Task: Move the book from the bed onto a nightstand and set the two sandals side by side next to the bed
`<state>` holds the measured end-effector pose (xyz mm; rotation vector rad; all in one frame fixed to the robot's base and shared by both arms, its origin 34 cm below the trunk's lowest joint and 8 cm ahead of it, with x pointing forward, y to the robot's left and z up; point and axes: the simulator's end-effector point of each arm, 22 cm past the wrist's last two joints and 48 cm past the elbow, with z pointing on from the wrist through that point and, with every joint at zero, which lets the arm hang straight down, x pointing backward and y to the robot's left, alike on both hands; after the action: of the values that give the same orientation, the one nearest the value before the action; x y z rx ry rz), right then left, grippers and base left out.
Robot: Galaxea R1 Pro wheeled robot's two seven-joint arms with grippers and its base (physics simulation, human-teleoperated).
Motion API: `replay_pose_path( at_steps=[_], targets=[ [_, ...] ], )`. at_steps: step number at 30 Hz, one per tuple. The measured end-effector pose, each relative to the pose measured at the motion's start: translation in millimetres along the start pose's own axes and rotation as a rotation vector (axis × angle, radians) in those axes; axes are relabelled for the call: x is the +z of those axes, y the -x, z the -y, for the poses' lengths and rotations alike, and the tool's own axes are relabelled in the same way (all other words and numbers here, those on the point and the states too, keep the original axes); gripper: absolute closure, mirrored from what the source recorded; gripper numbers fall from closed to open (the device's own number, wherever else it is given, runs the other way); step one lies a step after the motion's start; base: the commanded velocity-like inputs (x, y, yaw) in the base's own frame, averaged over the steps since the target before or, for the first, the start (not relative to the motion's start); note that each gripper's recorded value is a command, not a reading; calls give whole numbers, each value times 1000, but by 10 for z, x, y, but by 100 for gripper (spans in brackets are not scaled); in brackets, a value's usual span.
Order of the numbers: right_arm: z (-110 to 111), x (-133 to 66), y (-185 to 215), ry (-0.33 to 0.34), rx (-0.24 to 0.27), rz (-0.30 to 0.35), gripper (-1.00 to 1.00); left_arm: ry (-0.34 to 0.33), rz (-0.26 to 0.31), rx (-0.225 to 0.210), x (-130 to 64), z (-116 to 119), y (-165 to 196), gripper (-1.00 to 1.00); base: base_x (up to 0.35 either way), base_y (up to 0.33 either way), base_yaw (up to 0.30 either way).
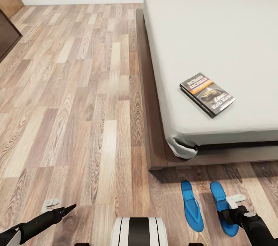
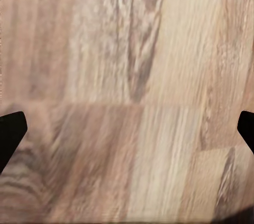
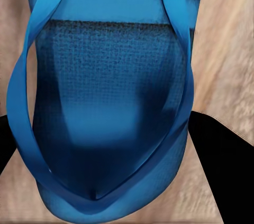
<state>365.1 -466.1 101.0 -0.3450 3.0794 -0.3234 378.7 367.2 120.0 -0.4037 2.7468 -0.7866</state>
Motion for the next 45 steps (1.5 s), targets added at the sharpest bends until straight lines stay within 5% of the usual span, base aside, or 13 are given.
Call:
replay_pose_path(
  at_steps=[30, 45],
  targets=[
    [-6, 11, -14, 1, -1, -3, 100, 2, -3, -2, 6, -11, -16, -100, 29, 57, 0],
    [-91, 174, -223, 13, -16, -50, 100, 23, -53, -31, 86, -160, -266, -100, 0, 0, 0]
  ],
)
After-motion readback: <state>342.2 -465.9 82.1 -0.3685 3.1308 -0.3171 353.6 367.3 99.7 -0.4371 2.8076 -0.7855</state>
